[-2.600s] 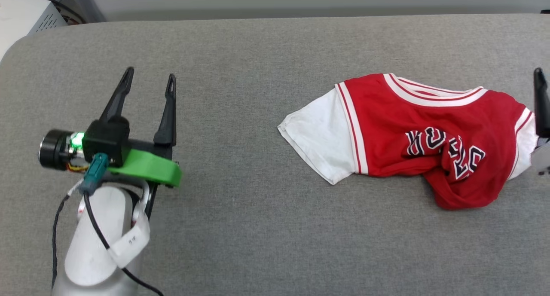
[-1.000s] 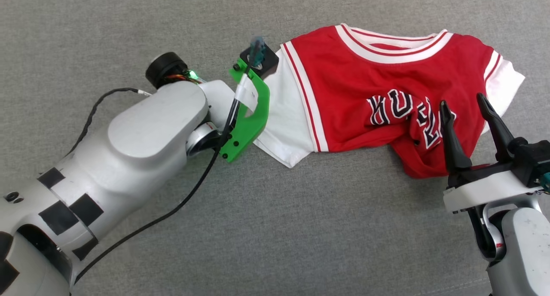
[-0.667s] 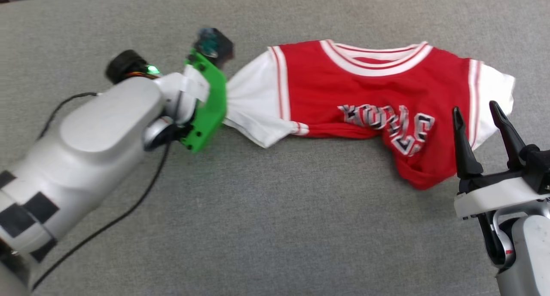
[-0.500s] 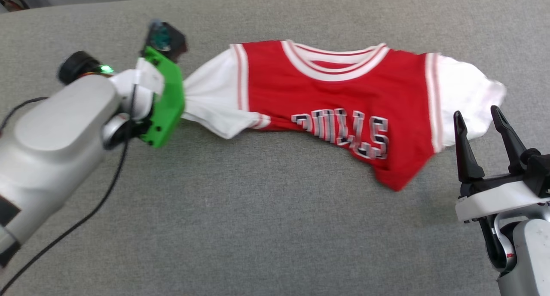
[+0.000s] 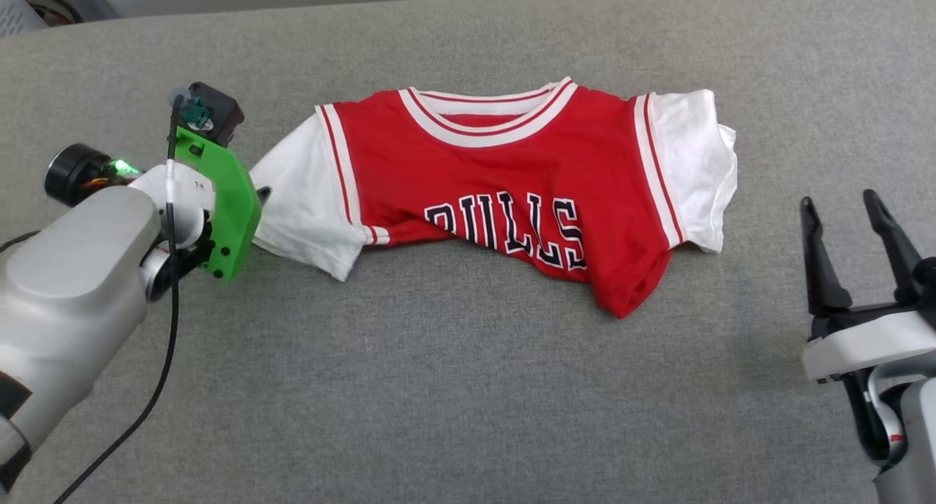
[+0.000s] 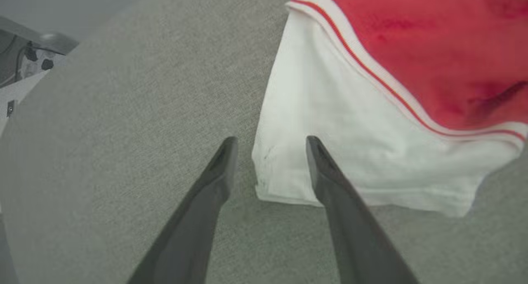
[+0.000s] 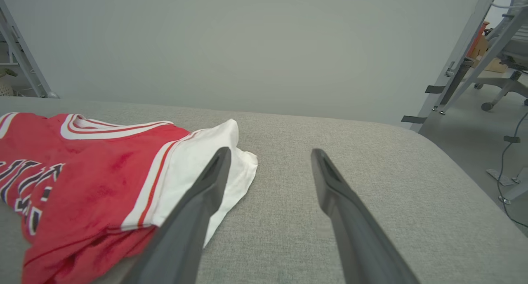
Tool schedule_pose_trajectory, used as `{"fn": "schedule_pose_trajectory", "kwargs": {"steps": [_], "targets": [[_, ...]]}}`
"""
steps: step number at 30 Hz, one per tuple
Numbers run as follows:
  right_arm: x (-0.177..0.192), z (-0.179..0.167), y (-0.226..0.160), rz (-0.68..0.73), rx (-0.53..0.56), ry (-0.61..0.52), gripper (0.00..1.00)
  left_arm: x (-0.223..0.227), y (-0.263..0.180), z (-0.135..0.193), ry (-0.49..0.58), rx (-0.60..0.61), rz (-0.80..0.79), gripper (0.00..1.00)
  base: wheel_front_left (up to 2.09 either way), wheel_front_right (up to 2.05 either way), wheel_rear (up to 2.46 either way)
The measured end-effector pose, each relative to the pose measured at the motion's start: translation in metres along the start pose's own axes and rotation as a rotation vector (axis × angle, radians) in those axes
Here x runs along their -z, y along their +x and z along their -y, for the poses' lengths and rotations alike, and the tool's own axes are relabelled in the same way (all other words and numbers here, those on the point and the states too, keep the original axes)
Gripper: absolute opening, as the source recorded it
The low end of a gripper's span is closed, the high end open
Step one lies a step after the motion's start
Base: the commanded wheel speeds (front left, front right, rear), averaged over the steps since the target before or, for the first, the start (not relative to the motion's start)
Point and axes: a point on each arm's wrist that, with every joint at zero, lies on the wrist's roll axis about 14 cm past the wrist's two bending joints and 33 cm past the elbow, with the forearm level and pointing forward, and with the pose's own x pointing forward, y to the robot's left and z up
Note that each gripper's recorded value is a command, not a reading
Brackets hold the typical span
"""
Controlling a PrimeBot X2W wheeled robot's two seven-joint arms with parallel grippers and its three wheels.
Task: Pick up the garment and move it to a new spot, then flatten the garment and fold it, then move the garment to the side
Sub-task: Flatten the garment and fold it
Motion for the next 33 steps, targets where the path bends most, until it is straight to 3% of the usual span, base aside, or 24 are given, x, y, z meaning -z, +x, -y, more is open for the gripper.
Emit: {"fn": "schedule_pose_trajectory", "kwargs": {"steps": [9,13,17,23,29,33], "targets": [[-0.061,0.030,0.017,0.144,0.021,-0.081,1.00,-0.080,-0.052,-0.008,-0.004,-0.143,0.517,1.00,0.00,0.00,0.00],[-0.091,0.028,0.037,0.171,-0.020,-0.130,1.00,-0.090,-0.084,-0.016,-0.008,-0.249,0.687,1.00,0.00,0.00,0.00],[-0.105,0.019,0.058,0.129,-0.085,-0.153,1.00,-0.086,-0.107,-0.022,-0.052,-0.340,0.761,1.00,0.00,0.00,0.00],[-0.082,0.010,0.086,-0.138,-0.186,-0.178,1.00,-0.074,-0.135,-0.021,-0.084,-0.458,0.847,1.00,0.00,0.00,0.00],[-0.015,0.004,0.083,-0.583,-0.273,-0.162,1.00,-0.047,-0.146,-0.025,-0.131,-0.558,0.865,1.00,0.00,0.00,0.00],[0.012,0.006,0.083,-0.756,-0.291,-0.183,1.00,-0.036,-0.150,-0.023,-0.170,-0.609,0.885,1.00,0.00,0.00,0.00]]}}
